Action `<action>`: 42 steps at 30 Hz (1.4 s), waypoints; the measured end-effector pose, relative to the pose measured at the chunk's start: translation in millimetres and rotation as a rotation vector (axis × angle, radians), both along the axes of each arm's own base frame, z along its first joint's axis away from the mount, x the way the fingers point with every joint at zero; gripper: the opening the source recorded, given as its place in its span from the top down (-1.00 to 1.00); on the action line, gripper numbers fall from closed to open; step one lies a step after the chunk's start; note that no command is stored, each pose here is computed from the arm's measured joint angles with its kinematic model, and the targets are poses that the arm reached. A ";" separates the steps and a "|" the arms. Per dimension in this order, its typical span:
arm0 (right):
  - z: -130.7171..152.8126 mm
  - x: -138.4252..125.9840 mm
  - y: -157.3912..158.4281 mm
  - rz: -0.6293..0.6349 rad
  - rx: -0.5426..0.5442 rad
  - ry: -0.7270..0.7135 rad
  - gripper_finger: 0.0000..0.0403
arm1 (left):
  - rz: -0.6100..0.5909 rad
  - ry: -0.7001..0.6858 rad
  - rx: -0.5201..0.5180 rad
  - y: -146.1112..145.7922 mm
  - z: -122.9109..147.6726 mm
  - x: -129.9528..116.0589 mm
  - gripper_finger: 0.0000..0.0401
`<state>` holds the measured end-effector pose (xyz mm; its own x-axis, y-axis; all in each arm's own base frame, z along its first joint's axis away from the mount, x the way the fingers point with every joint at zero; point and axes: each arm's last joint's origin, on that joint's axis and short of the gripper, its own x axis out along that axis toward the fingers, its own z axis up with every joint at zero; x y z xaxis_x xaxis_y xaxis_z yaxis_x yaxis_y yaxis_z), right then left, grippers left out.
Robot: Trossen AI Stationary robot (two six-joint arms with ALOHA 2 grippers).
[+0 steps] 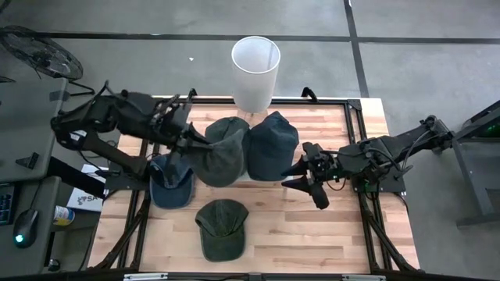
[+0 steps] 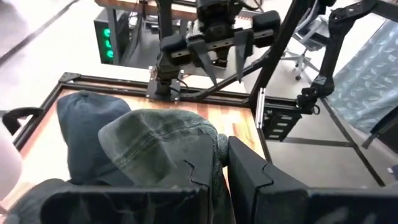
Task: Pick & Place hat
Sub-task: Stack the top green cap on the green cap on the shelf
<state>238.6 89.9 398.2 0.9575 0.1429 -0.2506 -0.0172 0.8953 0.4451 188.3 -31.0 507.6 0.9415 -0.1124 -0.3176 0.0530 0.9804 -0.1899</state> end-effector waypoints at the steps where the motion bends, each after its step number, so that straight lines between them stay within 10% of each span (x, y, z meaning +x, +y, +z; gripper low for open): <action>1: 0.0 0.0 -0.1 -0.003 -0.001 -0.001 0.24 | -0.010 0.000 0.003 3.3 0.0 0.5 0.90; 42: 0.2 0.4 -1.4 -0.052 -0.009 -0.006 0.24 | -0.207 0.068 -0.193 83.4 -52.9 28.6 0.90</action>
